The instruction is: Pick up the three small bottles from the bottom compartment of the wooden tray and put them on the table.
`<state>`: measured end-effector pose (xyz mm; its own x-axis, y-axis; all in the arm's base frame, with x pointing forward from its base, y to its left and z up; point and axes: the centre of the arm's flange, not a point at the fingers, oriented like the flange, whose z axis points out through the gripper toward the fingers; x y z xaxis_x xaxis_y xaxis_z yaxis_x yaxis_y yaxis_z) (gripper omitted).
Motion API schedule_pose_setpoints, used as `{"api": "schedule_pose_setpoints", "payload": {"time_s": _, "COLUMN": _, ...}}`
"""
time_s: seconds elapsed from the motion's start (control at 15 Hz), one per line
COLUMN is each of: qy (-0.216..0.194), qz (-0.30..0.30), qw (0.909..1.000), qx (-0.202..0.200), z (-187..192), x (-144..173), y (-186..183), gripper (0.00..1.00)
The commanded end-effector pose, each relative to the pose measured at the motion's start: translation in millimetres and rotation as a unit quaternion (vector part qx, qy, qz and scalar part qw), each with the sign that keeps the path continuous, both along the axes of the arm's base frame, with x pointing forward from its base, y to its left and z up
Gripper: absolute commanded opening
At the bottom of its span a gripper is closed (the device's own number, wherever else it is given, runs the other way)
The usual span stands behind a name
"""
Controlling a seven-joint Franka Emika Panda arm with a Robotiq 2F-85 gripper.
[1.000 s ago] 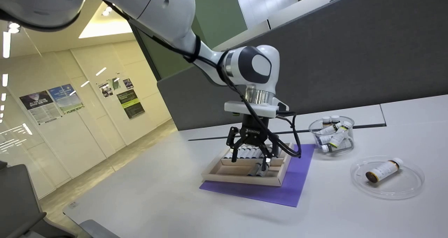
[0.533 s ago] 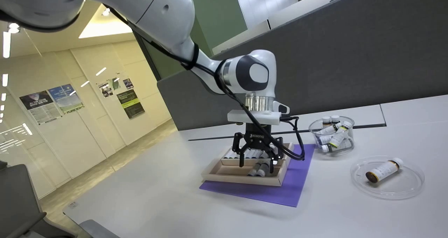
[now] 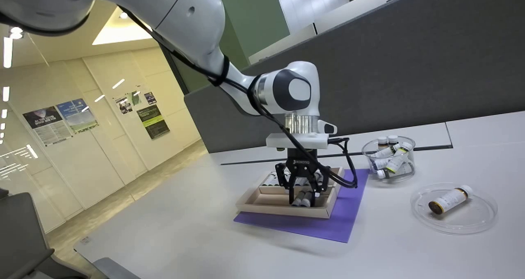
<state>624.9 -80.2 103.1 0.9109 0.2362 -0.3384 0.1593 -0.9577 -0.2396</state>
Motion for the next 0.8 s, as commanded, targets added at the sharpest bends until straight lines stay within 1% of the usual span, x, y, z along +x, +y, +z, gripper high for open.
{"api": "schedule_pose_setpoints", "payload": {"time_s": 0.0, "qy": -0.005, "qz": 0.001, "qw": 1.0000, "qx": -0.001, "z": 9, "x": -11, "y": 4, "gripper": 0.24}}
{"api": "schedule_pose_setpoints", "payload": {"time_s": 0.33, "qy": -0.001, "qz": -0.004, "qw": 1.0000, "qx": 0.004, "z": 11, "x": -10, "y": 4, "gripper": 0.23}}
{"api": "schedule_pose_setpoints", "payload": {"time_s": 0.47, "qy": -0.006, "qz": -0.006, "qw": 0.9998, "qx": 0.016, "z": 24, "x": -4, "y": 6, "gripper": 0.23}}
{"api": "schedule_pose_setpoints", "payload": {"time_s": 0.73, "qy": -0.009, "qz": -0.006, "qw": 0.9974, "qx": 0.071, "z": 76, "x": 14, "y": 19, "gripper": 0.23}}
